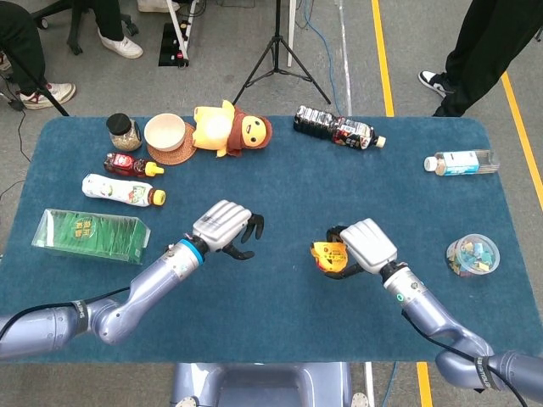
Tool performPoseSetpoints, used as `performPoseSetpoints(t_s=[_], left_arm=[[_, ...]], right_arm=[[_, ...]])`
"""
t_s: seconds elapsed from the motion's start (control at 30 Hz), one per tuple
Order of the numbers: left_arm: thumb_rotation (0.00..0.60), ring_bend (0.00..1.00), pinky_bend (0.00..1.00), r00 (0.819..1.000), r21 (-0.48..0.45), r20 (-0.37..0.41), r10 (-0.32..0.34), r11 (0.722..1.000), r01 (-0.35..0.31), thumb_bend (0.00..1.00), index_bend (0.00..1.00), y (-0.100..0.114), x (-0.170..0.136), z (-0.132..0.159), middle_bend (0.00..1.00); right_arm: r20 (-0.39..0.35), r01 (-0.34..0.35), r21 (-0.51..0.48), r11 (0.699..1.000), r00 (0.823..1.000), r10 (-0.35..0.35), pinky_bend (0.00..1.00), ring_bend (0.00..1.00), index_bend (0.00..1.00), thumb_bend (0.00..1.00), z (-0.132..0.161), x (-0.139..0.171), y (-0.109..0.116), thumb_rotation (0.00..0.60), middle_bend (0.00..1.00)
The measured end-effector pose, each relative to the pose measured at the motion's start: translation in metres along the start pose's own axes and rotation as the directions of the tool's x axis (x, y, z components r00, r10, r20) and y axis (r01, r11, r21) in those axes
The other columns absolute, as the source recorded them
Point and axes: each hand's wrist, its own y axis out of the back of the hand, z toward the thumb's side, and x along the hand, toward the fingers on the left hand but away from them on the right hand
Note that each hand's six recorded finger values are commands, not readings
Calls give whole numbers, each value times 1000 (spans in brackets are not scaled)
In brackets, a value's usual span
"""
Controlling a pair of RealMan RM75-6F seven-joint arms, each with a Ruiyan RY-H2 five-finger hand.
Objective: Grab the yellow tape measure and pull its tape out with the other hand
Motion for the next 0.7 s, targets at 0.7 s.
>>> performPoseSetpoints(t_s=[0.7], left_arm=[[500, 946, 961, 996, 31, 68, -64, 998, 62, 255, 505, -5, 44, 20, 998]], right_arm=[[3, 14, -18, 1000, 1000, -14, 624, 716, 641, 183, -5, 4, 3, 359, 669]])
